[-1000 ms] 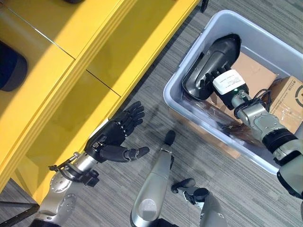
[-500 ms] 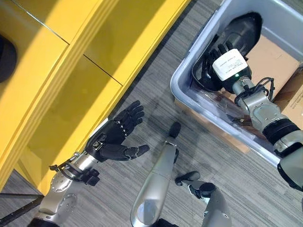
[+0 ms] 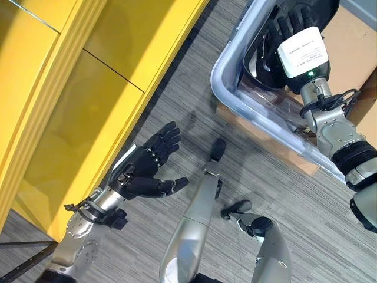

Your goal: Move parts from the plastic box to the shelf.

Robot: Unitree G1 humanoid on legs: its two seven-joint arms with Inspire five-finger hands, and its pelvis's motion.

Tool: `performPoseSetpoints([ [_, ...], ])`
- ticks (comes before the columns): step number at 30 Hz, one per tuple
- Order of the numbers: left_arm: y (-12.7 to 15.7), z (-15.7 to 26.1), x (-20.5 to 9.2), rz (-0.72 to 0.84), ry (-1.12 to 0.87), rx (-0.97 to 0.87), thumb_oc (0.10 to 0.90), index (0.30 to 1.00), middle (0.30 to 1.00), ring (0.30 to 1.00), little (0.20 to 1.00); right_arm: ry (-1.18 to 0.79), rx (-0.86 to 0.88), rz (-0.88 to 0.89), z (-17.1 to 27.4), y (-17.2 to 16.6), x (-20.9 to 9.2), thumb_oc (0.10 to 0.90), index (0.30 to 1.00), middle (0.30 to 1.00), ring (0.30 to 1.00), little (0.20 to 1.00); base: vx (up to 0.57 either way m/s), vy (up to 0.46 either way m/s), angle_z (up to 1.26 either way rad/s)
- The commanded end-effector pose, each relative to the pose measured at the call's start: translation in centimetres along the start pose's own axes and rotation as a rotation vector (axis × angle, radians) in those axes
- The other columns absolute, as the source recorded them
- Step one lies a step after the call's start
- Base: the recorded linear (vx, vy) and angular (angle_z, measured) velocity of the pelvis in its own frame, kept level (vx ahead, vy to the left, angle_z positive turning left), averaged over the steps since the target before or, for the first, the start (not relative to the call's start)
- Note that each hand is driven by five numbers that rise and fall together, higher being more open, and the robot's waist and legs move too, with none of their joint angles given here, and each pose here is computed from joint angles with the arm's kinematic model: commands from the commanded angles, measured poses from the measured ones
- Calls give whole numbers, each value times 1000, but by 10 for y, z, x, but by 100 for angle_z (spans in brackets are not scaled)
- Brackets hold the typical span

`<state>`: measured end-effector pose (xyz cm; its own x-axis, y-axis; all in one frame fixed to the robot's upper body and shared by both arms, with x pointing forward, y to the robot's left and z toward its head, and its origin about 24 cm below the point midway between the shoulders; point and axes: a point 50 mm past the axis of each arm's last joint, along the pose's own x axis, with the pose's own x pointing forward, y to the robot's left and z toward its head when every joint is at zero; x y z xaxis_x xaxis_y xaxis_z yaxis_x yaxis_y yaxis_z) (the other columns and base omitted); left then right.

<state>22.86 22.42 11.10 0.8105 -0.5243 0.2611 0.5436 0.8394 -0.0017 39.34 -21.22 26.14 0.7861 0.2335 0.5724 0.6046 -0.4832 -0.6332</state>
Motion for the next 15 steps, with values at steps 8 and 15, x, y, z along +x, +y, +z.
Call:
performPoseSetpoints([
  [8,-12,27,16,-82,-240,-23,900,1000,1000,1000,1000,230,-56,-84,-47,-22,15,900,1000,1000,1000,1000,-9,-9,-3],
  [15,-14,28,17,-94,-238,-17,900,1000,1000,1000,1000,287,-52,-14,-54,-11,8,900,1000,1000,1000,1000,-7,-6,-2],
])
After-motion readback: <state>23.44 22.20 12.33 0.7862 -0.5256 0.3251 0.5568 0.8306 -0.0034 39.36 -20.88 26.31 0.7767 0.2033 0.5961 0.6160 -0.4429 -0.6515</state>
